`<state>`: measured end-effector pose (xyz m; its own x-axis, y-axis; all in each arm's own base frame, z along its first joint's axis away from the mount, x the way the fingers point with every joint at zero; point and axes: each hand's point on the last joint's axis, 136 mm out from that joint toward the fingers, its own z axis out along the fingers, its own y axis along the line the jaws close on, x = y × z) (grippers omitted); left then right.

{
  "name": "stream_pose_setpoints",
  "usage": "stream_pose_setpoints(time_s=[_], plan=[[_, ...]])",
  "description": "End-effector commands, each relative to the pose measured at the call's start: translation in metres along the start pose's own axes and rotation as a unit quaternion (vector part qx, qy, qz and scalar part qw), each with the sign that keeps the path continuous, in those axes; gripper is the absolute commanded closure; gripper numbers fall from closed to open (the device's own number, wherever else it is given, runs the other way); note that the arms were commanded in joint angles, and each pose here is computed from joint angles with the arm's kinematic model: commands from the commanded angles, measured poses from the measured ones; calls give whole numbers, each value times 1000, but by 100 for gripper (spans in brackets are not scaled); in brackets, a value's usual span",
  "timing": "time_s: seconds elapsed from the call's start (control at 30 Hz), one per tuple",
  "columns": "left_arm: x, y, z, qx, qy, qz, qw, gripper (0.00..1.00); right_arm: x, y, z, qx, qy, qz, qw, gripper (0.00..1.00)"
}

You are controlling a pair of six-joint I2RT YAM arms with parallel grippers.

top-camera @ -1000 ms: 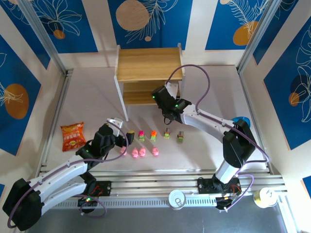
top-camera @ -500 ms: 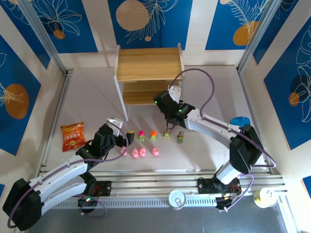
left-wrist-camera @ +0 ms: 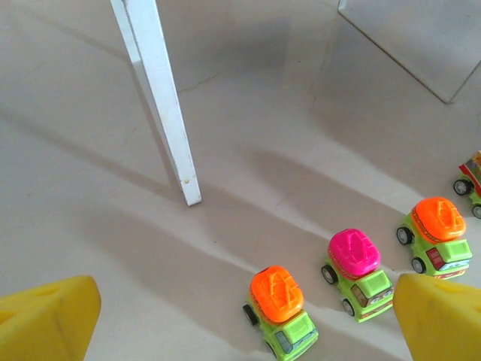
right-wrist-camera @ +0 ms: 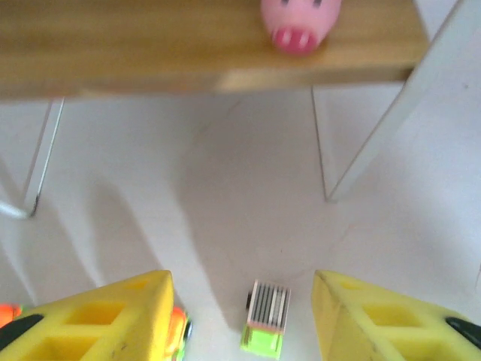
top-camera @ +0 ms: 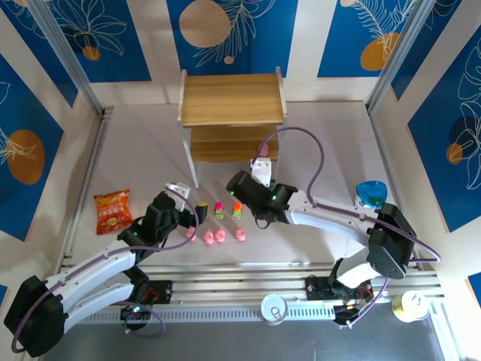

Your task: Place and organize the plastic toys onto the shelf

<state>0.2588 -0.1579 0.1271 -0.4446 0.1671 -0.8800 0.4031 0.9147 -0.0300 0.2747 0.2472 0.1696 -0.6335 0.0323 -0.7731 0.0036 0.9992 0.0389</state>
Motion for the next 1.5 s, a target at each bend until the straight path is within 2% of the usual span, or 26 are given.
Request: stream_pose_setpoints(time_s=[0.0,0.3,0.67,0.83,1.07,1.47], plan=[[-21,-14,-4,27,-30,14,999,0,17,-3,-18,8,0,2,1000,48],[-14,-34,-7,43,-15,47,998,0,78,12,-50,-1,40,-35,999,48],[6,-33,-33,25,-13,21,999,0,131,30,-43,-12,80,-38,996,48],[2,-27,-39,16,-31,13,999,0,147,32,-34,-13,90,-43,995,48],[4,-26,-35,5,-21,15,1000,0,168,37,-19,-25,104,-48,993,48],[3,-25,-35,3,-22,15,1000,0,176,40,1,-34,113,-53,992,48]])
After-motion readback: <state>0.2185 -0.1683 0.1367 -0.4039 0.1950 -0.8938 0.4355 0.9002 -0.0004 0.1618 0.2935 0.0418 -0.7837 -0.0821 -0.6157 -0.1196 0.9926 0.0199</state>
